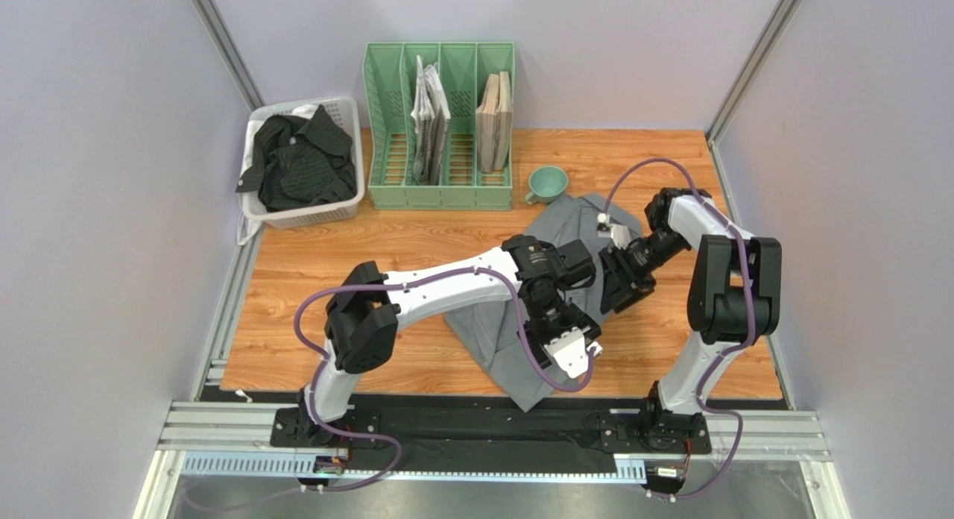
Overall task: Fold and stack the long sleeve shirts
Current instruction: Fold the shirt
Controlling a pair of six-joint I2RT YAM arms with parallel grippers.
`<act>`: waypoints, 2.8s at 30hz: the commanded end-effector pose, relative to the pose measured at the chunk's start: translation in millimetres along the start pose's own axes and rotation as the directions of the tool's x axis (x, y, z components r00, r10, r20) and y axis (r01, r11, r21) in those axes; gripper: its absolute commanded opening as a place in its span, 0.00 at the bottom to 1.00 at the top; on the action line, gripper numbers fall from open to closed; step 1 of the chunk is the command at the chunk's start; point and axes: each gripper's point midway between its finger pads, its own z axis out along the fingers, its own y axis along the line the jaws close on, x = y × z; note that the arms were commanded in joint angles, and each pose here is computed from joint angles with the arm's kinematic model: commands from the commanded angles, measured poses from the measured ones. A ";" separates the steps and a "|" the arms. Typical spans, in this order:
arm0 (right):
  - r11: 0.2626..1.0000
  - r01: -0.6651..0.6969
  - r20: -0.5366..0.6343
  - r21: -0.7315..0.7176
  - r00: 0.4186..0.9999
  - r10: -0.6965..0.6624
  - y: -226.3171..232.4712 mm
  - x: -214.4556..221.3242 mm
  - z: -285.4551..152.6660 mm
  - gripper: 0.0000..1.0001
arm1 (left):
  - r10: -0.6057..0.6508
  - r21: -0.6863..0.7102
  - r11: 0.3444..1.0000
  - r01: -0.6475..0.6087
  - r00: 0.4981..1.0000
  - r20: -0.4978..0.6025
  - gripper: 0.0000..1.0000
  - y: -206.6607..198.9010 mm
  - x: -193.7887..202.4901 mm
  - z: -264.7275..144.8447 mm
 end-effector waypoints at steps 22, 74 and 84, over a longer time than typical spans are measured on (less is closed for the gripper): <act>0.987 -0.076 -0.623 -0.140 0.782 -0.028 75.4 82.7 43.2 0.63 | -0.099 -0.019 0.995 0.098 0.991 -0.090 0.05 -44.4 2.9 -8.4; 0.942 0.221 -0.139 -0.254 0.955 -0.262 155.1 -36.9 71.2 0.43 | -0.532 -0.522 0.670 0.527 0.832 0.157 0.74 -112.3 38.5 -103.6; 1.000 -0.011 -0.067 0.029 0.998 0.013 45.8 -36.4 41.8 0.53 | -0.354 -0.383 0.857 0.344 0.934 0.047 0.74 -46.7 53.4 -83.9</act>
